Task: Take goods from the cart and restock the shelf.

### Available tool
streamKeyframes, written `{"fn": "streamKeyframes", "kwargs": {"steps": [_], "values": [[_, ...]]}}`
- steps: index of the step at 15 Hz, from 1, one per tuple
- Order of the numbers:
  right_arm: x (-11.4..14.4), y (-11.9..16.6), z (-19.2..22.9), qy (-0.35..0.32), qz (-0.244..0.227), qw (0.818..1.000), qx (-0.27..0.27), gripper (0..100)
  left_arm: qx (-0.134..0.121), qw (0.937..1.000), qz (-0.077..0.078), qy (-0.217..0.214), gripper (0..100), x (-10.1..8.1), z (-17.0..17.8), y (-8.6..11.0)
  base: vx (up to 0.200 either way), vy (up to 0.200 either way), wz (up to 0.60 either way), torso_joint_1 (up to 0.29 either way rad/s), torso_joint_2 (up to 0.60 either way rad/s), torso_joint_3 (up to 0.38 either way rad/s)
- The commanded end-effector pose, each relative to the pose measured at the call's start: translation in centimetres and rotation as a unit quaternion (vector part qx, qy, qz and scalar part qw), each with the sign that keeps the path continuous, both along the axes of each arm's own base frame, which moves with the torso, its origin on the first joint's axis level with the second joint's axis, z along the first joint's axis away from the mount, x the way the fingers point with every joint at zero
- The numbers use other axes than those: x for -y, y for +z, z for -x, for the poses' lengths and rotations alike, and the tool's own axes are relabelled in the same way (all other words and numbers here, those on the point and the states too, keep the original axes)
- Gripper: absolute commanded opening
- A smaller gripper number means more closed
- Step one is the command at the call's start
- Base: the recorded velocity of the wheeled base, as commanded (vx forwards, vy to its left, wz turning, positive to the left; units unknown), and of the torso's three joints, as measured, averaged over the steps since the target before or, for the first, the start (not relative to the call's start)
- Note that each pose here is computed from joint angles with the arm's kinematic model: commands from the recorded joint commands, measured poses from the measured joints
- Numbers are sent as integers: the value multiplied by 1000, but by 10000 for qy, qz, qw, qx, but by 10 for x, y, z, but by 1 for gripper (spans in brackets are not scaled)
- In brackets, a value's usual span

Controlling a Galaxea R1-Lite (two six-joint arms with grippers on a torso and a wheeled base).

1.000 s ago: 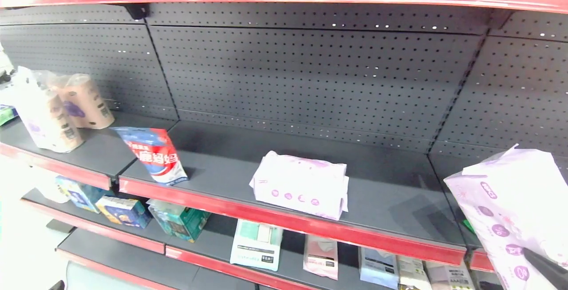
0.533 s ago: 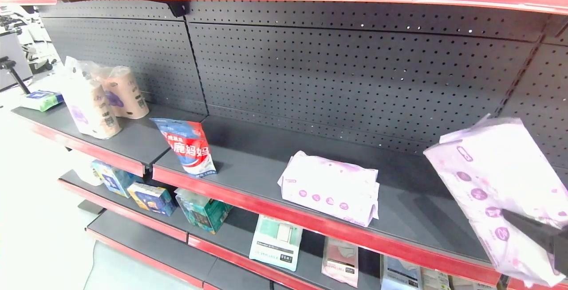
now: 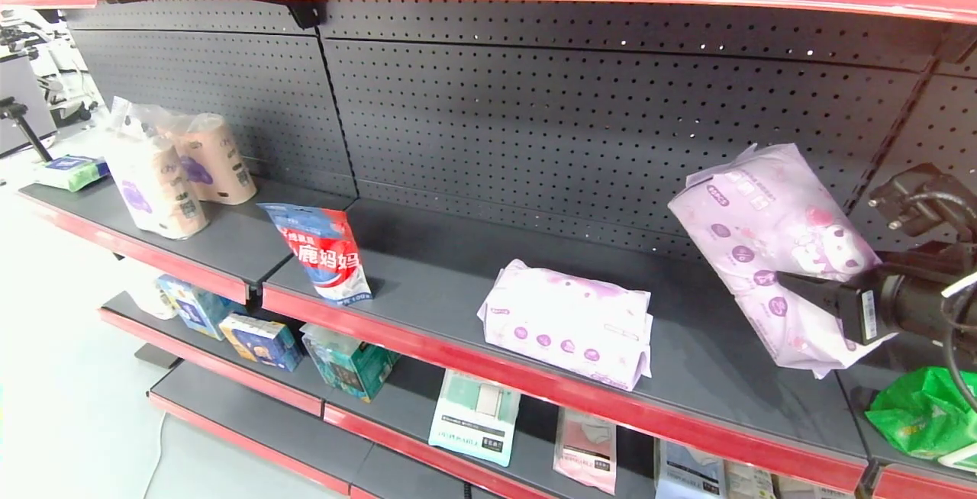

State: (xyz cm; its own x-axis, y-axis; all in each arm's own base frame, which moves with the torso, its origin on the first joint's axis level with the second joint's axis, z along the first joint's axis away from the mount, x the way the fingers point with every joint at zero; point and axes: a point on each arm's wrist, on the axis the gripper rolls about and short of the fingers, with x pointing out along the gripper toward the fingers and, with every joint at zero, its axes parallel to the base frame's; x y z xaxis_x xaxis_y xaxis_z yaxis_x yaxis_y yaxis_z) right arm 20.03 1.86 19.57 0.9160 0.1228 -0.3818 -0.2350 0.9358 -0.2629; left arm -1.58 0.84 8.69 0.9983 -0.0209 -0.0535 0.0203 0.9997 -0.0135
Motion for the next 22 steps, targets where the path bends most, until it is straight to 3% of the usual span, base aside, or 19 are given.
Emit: {"fn": "streamKeyframes", "kwargs": {"steps": [1,4,8,9,10,12,13,14,15,18,22], "values": [[0,-7,-6,-7,7,9999,-172,0,-89,9995,-45,312,100,-1,-1,-3,0,0,0,0,0,0],[2,-7,-7,-42,13,9999,-163,0,-214,9938,-56,1092,100,2,-2,-4,0,0,0,0,0,0],[2,-7,-5,-50,14,9998,-171,0,197,9948,46,1003,100,3,2,-4,0,0,0,0,0,0],[3,-8,-4,-73,14,9998,-186,0,221,9971,119,722,100,4,1,-4,0,0,0,0,0,0],[3,-8,-4,-80,14,9998,-186,0,113,9998,134,111,100,7,1,-6,0,0,0,0,0,0],[3,-8,-4,-80,13,9998,-171,0,-151,9996,-84,-207,100,8,1,-10,0,0,0,0,0,0],[3,-7,-4,-70,20,9998,-162,0,-159,9997,-77,-184,100,8,1,-10,0,0,0,0,0,0],[3,-8,-3,-70,20,9998,-170,0,-116,9996,-76,238,100,9,1,-9,0,0,0,0,0,0],[4,-7,-3,-74,25,9999,-146,0,-79,9992,-69,377,100,9,2,-10,0,0,0,0,0,0],[3,-6,-2,-67,24,9999,-131,0,253,9996,-80,103,100,8,7,-11,0,0,0,0,0,0],[4,-6,-1,-56,66,9999,-118,0,253,9995,-81,141,100,8,7,-11,0,0,0,0,0,0]]}}
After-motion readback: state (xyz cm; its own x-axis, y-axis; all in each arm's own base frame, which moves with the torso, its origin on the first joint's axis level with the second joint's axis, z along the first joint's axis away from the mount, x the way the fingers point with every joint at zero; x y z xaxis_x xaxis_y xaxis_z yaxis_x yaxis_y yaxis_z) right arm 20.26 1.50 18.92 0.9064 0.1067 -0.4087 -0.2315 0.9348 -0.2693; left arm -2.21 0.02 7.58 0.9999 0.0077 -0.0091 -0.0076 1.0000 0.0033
